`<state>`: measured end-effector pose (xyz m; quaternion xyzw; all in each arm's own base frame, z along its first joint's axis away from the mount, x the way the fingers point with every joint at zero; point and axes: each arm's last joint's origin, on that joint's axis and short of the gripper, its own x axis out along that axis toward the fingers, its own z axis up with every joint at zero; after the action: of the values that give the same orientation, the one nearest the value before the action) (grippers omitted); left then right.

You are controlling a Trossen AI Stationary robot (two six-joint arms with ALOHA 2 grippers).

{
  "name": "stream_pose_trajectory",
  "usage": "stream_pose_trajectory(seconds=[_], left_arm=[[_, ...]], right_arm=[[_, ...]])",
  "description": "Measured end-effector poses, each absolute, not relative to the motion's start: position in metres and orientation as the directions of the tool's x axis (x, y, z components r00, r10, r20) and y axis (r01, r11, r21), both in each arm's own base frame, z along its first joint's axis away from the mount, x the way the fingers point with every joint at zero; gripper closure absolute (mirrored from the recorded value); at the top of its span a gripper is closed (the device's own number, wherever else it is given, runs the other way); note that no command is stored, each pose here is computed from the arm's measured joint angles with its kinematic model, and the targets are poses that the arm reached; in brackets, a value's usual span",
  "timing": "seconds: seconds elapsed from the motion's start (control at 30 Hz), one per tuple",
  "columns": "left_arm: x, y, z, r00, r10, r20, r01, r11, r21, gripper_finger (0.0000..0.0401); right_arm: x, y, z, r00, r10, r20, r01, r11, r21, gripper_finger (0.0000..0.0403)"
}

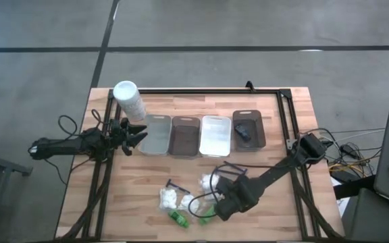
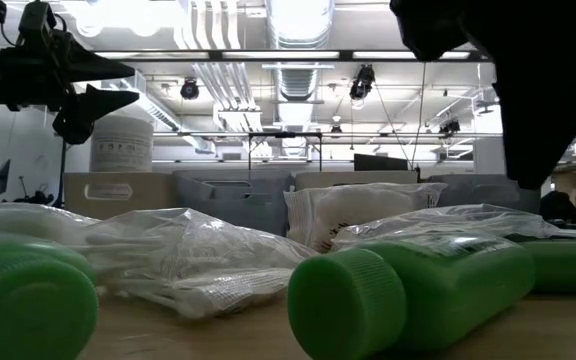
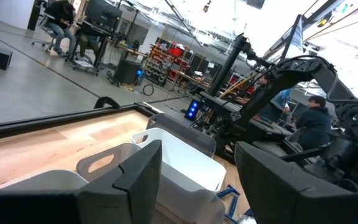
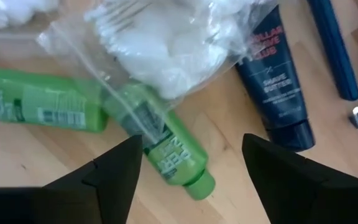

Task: Pick & Place Travel size toiletries
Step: Put the dark blue shaving cream into the right black bin

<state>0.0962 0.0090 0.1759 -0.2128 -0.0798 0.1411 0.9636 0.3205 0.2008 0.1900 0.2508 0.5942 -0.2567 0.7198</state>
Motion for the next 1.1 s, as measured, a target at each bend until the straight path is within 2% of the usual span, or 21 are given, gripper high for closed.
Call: stream_pose_trajectory(seconds=[0.17, 0.4, 0.6, 0.73, 0.8, 0.97, 1.1], left_arm=[[0.096, 0.009, 0.176, 0.947, 0.306, 0.093, -0.238, 0.870, -0.433, 0.0192], [0.096, 0.009, 0.176, 0.948, 0.306, 0.093, -0.238, 0.870, -0.432, 0.0192], [0.096, 0.009, 0.176, 0.947, 0.306, 0.093, -0.239, 0.870, -0.432, 0.0192], [0.096, 0.009, 0.176, 0.947, 0.306, 0.093, -0.239, 0.870, -0.432, 0.0192], [0.096, 0.009, 0.176, 0.948, 0.306, 0.092, -0.239, 0.870, -0.432, 0.0192], [0.096, 0.009, 0.176, 0.948, 0.306, 0.092, -0.239, 0.870, -0.432, 0.0192], [0.096, 0.009, 0.175, 0.948, 0.306, 0.084, -0.242, 0.870, -0.430, 0.0192]], right_arm=[[0.321, 0.192, 0.184, 0.142, -0.084, -0.986, 0.662, 0.749, 0.031, 0.0115], [0.320, 0.188, 0.177, 0.127, -0.079, -0.989, 0.579, 0.815, 0.010, 0.0108], [0.321, 0.187, 0.166, 0.165, -0.049, -0.985, 0.510, 0.859, 0.042, 0.0122], [0.318, 0.183, 0.164, 0.135, -0.067, -0.989, 0.514, 0.858, 0.013, 0.0132], [0.313, 0.181, 0.167, 0.111, -0.080, -0.991, 0.517, 0.856, -0.011, 0.0137], [0.296, 0.186, 0.200, 0.211, -0.055, -0.976, 0.502, 0.863, 0.059, 0.0147], [0.280, 0.182, 0.204, 0.234, 0.027, -0.972, 0.505, 0.851, 0.145, 0.0152]])
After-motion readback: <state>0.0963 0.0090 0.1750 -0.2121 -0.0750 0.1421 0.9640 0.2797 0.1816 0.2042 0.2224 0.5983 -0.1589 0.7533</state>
